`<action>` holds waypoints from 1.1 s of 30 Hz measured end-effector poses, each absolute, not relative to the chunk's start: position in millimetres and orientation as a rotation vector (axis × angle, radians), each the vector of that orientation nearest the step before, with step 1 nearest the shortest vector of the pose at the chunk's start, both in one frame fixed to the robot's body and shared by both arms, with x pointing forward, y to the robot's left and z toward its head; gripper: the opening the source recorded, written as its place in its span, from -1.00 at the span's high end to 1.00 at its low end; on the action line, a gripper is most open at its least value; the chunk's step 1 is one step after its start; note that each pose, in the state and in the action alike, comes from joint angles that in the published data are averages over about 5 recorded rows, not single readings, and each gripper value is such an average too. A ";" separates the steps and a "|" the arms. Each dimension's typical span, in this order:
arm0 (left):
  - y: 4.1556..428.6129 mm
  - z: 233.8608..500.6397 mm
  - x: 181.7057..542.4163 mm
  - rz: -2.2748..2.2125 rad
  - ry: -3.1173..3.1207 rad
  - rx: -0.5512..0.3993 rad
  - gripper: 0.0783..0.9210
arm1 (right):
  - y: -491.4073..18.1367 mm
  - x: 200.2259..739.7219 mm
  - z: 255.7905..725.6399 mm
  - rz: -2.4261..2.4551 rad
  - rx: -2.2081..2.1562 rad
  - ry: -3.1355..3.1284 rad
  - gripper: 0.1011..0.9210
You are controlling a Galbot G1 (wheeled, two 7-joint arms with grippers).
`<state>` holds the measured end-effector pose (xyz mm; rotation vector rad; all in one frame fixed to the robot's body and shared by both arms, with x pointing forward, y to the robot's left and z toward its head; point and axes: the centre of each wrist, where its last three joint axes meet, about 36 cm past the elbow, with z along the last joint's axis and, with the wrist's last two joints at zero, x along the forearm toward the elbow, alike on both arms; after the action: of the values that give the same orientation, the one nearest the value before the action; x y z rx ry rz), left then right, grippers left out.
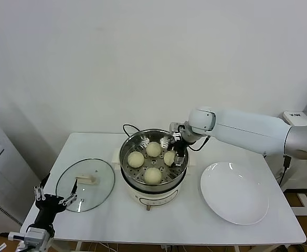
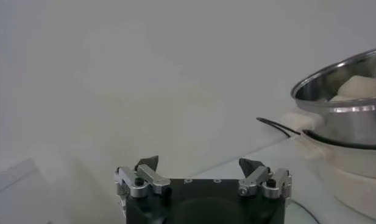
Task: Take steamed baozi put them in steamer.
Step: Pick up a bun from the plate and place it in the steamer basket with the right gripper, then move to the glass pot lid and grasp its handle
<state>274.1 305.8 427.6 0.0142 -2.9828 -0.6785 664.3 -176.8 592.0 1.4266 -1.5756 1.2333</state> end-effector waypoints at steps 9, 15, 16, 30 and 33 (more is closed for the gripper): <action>301.8 431.3 279.3 -0.682 -3.000 0.015 -0.77 | -202.1 671.1 635.3 1.109 1.411 -1.865 -0.76; 298.5 435.3 282.6 -0.697 -3.012 0.009 -0.77 | -234.0 665.8 626.4 0.905 1.288 -2.324 -0.76; 297.9 436.0 282.8 -0.702 -3.014 0.006 -0.77 | -240.5 663.9 621.1 0.857 1.243 -2.411 -0.76; 290.6 440.1 285.0 -0.775 -3.033 -0.037 -0.77 | -337.5 586.3 479.5 0.052 0.457 -3.012 -0.76; 288.6 440.7 284.3 -0.791 -3.037 -0.047 -0.77 | -350.7 554.2 451.4 -0.073 0.341 -3.041 -0.76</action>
<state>284.3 288.6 440.7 -0.0471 -3.0371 -0.7907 554.2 -350.7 451.4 0.3412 -3.0414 -0.0732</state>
